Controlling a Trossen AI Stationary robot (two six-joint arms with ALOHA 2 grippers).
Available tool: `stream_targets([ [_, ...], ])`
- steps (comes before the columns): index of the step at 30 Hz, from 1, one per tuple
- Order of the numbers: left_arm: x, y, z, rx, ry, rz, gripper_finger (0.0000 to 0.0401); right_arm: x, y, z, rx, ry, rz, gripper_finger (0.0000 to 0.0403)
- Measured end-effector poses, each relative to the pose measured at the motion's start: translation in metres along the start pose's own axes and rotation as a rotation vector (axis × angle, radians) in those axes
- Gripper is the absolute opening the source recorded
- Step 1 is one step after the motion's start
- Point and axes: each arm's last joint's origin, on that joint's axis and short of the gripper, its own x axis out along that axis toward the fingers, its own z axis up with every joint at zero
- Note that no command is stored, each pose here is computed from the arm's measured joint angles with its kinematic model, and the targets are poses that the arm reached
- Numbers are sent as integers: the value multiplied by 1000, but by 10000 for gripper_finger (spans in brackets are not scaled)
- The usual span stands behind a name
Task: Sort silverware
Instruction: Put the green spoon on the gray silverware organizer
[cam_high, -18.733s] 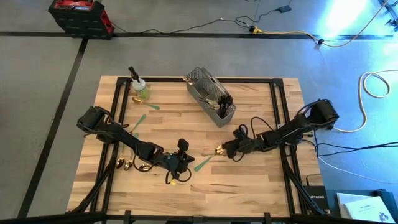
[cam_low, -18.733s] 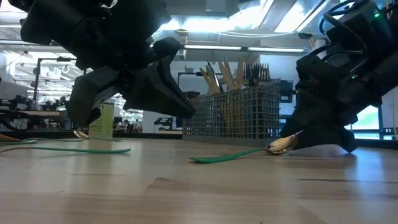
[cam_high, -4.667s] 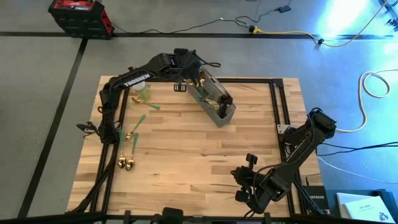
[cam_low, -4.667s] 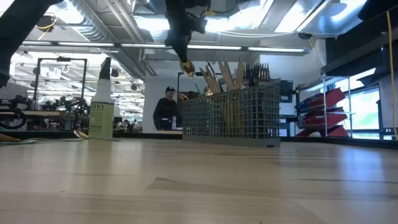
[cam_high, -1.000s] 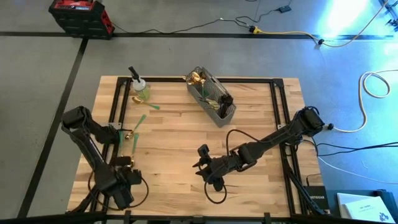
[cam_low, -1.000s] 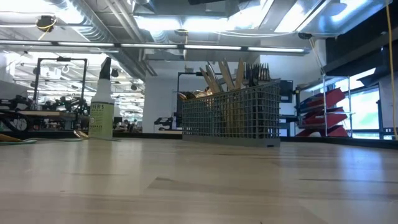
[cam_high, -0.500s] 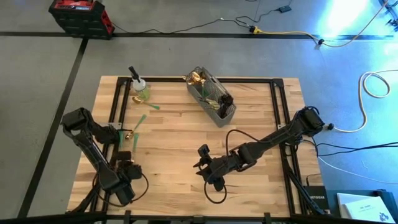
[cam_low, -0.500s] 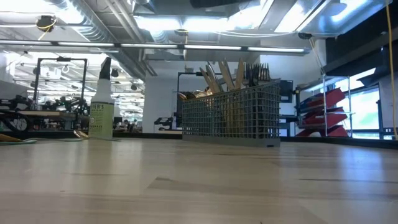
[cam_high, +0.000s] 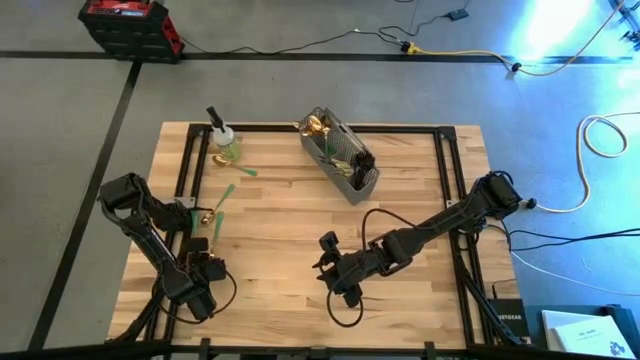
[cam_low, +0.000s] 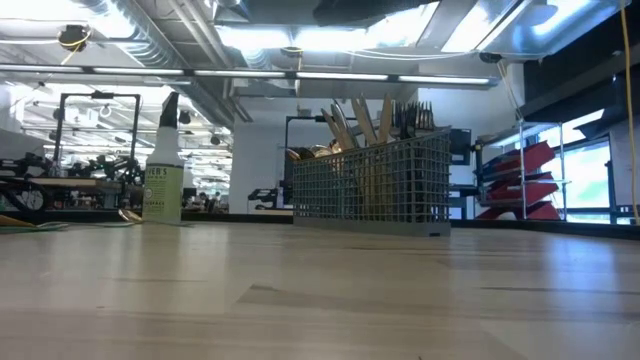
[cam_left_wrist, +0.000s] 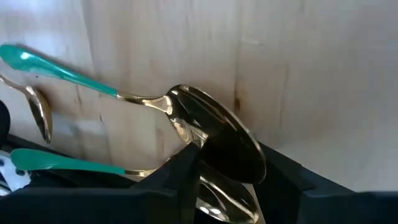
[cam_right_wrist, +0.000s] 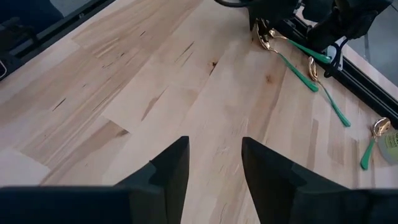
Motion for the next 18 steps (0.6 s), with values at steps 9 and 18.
stream_targets([
  [9,1,-2,0,-13,-40,-13,55,0,0,-1,-1,5,2,131],
  [18,0,-2,1,-86,-75,11,6,0,1,-4,-11,42,12,131],
])
